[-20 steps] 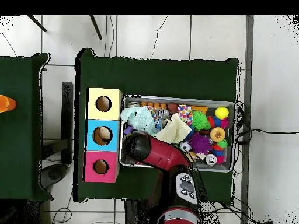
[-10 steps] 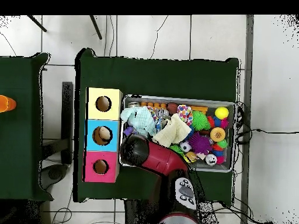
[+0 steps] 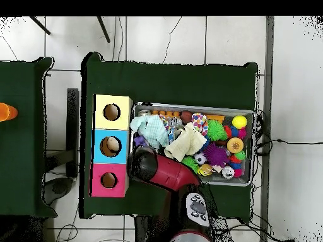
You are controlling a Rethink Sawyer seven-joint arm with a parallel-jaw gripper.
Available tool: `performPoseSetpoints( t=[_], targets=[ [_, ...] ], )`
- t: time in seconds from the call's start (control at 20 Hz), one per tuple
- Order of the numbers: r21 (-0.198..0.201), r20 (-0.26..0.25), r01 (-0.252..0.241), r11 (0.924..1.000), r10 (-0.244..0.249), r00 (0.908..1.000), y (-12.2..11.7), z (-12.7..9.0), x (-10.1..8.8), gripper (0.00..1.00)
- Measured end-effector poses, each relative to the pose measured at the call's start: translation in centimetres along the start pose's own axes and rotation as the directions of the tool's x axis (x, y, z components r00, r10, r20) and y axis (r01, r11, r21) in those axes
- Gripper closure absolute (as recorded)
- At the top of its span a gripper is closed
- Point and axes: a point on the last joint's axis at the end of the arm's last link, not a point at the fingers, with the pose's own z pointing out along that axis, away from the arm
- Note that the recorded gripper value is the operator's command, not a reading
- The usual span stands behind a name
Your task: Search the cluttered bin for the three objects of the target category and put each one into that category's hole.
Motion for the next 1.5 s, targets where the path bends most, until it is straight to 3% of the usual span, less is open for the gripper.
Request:
performPoseSetpoints(
  t=[0.7,1.2,1.5],
  targets=[
    [-0.025,0.018,0.002,0.9997,-0.002,0.9998,0.8,0.4,-0.1,0.0],
    [-0.032,0.017,0.03,0.999,-0.03,0.9994,1.9,-1.7,1.9,0.0],
    [-0.034,0.017,0.032,0.9989,-0.031,0.9994,2.0,-1.8,2.1,0.0]
  ],
)
